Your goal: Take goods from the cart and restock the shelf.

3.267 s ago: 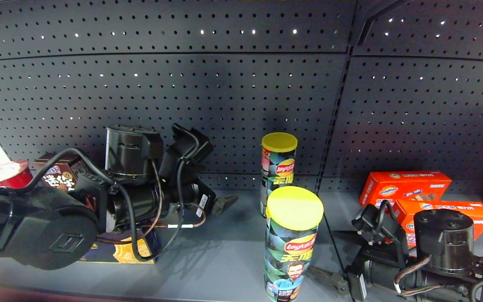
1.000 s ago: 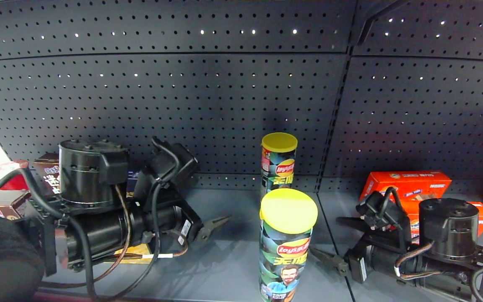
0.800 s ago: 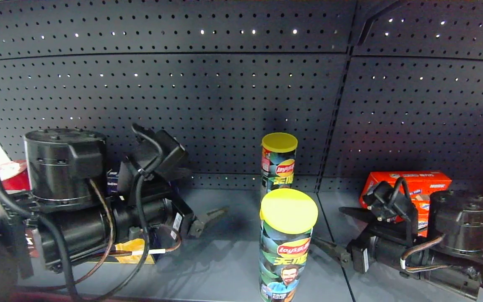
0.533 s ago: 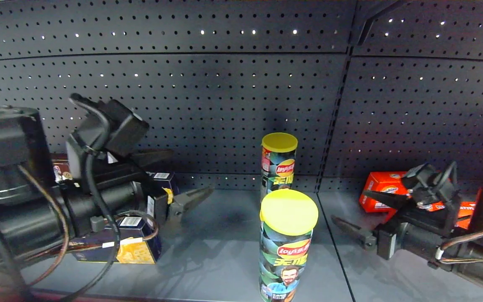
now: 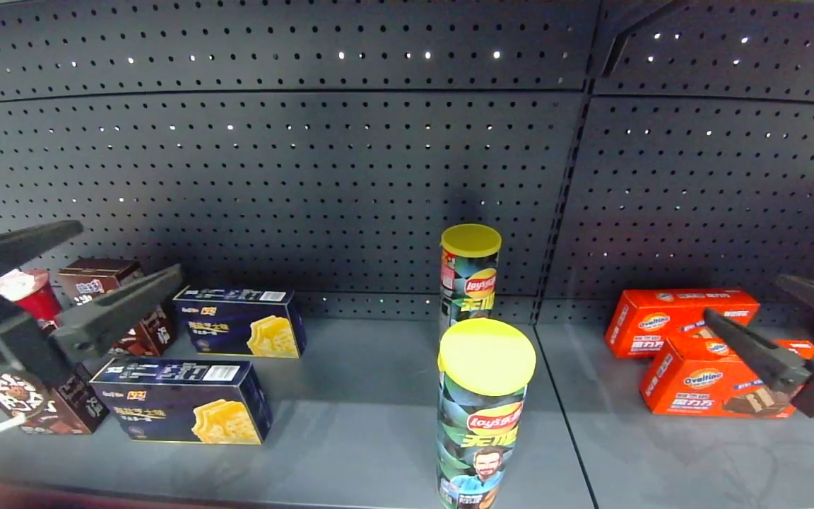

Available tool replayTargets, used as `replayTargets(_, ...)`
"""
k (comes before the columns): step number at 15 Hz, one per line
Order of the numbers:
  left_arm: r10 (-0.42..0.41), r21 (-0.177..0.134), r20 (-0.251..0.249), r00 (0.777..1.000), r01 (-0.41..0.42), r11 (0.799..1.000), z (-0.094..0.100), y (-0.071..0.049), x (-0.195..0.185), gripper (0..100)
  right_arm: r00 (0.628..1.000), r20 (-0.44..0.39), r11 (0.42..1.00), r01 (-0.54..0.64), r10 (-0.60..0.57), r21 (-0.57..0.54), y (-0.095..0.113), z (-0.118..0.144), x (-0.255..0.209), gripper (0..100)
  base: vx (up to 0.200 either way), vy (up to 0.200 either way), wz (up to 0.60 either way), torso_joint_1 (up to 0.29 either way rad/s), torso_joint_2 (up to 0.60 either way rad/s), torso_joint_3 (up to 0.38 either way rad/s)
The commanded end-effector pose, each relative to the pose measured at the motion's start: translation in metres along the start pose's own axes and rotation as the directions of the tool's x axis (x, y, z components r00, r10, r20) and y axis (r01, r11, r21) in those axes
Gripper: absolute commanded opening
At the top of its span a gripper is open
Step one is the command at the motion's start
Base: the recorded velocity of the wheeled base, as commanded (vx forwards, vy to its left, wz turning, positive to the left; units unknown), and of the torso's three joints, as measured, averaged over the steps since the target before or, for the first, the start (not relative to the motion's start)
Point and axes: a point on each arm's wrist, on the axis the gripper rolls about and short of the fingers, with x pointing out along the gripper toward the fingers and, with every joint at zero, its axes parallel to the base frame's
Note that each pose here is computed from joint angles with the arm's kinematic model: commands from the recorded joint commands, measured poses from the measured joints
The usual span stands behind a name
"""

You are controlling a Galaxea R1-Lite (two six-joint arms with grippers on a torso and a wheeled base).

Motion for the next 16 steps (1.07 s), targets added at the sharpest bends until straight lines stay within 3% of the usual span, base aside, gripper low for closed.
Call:
replayTargets(1,0.076,0.022,0.123,0.99,-0.079,0.997,-0.006,-0.005,-0.062,100,0.991,0.12,0.998,0.059,-0.055,-0.028,-0.001,0.017,-0.037,100,0.0,0.0,0.0,0.0,0.0,0.0)
replayTargets(3,0.136,0.027,0.197,0.971,-0.144,0.989,-0.023,-0.016,-0.103,100,0.983,0.143,0.992,0.121,-0.114,-0.039,-0.001,0.015,-0.062,100,0.0,0.0,0.0,0.0,0.0,0.0)
replayTargets(5,0.203,0.017,0.213,0.956,-0.211,0.977,-0.037,-0.025,-0.134,100,0.973,0.167,0.986,0.165,-0.157,-0.037,0.004,0.008,-0.084,100,0.0,0.0,0.0,0.0,0.0,0.0)
replayTargets(9,0.232,0.013,0.112,0.966,-0.235,0.972,-0.072,-0.043,-0.185,100,0.961,0.084,0.964,0.267,-0.265,-0.008,0.019,-0.011,-0.133,100,0.0,0.0,0.0,0.0,0.0,0.0)
replayTargets(11,0.247,0.009,0.124,0.961,-0.25,0.968,-0.068,-0.042,-0.185,100,0.955,0.052,0.956,0.292,-0.292,0.017,0.026,-0.024,-0.154,100,0.0,0.0,0.0,0.0,0.0,0.0)
replayTargets(12,0.251,0.011,0.107,0.962,-0.253,0.967,-0.073,-0.042,-0.183,100,0.953,0.037,0.954,0.299,-0.3,0.021,0.031,-0.034,-0.166,100,0.0,0.0,0.0,0.0,0.0,0.0)
replayTargets(15,0.235,0.003,0.004,0.972,-0.235,0.972,-0.109,-0.043,-0.167,100,0.947,-0.013,0.946,0.32,-0.32,0.045,0.04,-0.062,-0.179,100,0.0,0.0,0.0,0.0,0.0,0.0)
replayTargets(16,0.236,0.003,-0.004,0.972,-0.236,0.972,-0.118,-0.043,-0.163,100,0.946,-0.024,0.945,0.323,-0.322,0.045,0.04,-0.066,-0.177,100,0.0,0.0,0.0,0.0,0.0,0.0)
